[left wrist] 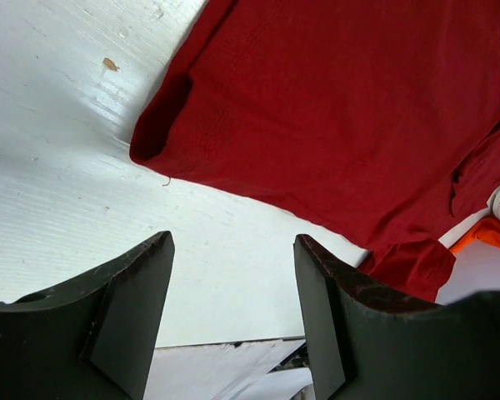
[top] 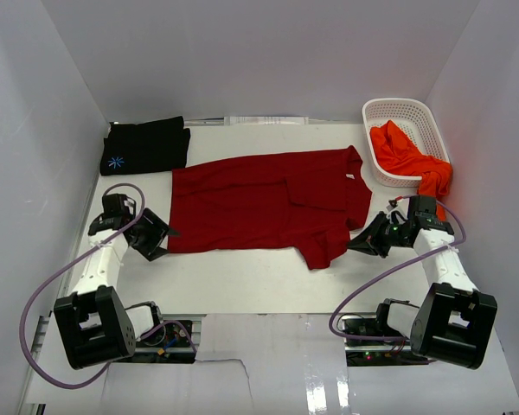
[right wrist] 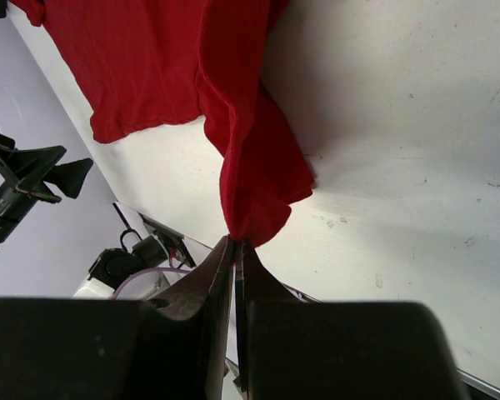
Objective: Fold and stack the t-shirts
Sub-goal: Grap the side of the flattened tshirt closest away from the robot with both arms
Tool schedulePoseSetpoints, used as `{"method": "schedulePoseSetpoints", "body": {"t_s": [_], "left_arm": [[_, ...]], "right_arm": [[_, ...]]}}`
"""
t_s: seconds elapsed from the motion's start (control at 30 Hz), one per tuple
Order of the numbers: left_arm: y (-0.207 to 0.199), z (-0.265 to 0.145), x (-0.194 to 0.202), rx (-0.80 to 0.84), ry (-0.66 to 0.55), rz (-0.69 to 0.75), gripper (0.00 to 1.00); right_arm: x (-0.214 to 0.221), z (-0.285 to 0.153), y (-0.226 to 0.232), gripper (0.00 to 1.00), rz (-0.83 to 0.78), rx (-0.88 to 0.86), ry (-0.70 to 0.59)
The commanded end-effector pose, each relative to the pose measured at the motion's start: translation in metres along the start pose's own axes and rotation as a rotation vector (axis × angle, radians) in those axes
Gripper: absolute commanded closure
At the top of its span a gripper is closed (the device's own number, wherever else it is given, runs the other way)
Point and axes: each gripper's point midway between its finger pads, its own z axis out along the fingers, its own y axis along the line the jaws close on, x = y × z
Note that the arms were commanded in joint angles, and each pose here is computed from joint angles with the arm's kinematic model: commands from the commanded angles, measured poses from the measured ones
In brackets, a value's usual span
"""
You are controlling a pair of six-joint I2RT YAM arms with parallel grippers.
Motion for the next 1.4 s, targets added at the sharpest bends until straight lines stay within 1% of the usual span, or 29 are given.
{"method": "schedulePoseSetpoints", "body": {"t_s": [0.0, 0.13, 0.33, 0.57, 0.73, 0.93, 1.0, 1.07, 1.13, 1.2, 1.27, 1.37], "left_arm": [[0.003, 0.004, -0.006, -0.003, -0.026, -0.035, 0.3], [0.006, 0.013, -0.012, -0.025, -0.04, -0.073, 0.34], [0.006, 0.018, -0.029, -0.046, -0.096, -0.113, 0.35], [0.01, 0.031, -0.032, -0.075, -0.068, -0.154, 0.42], [0.013, 0.038, -0.032, -0.083, -0.055, -0.165, 0.48], [0.013, 0.038, -0.031, -0.083, -0.054, -0.159, 0.51], [0.015, 0.039, -0.029, -0.086, -0.047, -0.159, 0.61], [0.013, 0.039, -0.027, -0.071, -0.033, -0.156, 0.65], [0.014, 0.04, -0.023, -0.069, -0.022, -0.156, 0.66], [0.015, 0.039, -0.02, -0.066, -0.015, -0.157, 0.71], [0.017, 0.039, -0.017, -0.069, -0.012, -0.157, 0.71], [0.022, 0.041, -0.012, -0.081, 0.004, -0.155, 0.68]], "right_arm": [[-0.011, -0.003, 0.007, 0.92, -0.037, -0.017, -0.034], [-0.013, -0.004, 0.008, 0.92, -0.044, -0.021, -0.043], [-0.016, -0.005, 0.01, 0.92, -0.054, -0.032, -0.045], [-0.019, -0.005, 0.012, 0.92, -0.062, -0.036, -0.048], [-0.02, -0.005, 0.013, 0.92, -0.065, -0.037, -0.047], [-0.022, -0.004, 0.012, 0.92, -0.064, -0.037, -0.048], [-0.022, -0.005, 0.013, 0.92, -0.064, -0.037, -0.049], [-0.023, -0.005, 0.015, 0.92, -0.071, -0.043, -0.05], [-0.023, -0.005, 0.015, 0.92, -0.067, -0.043, -0.05], [-0.023, -0.006, 0.016, 0.92, -0.068, -0.048, -0.051], [-0.022, -0.006, 0.017, 0.92, -0.066, -0.051, -0.047], [-0.022, -0.007, 0.018, 0.92, -0.068, -0.055, -0.051]]}}
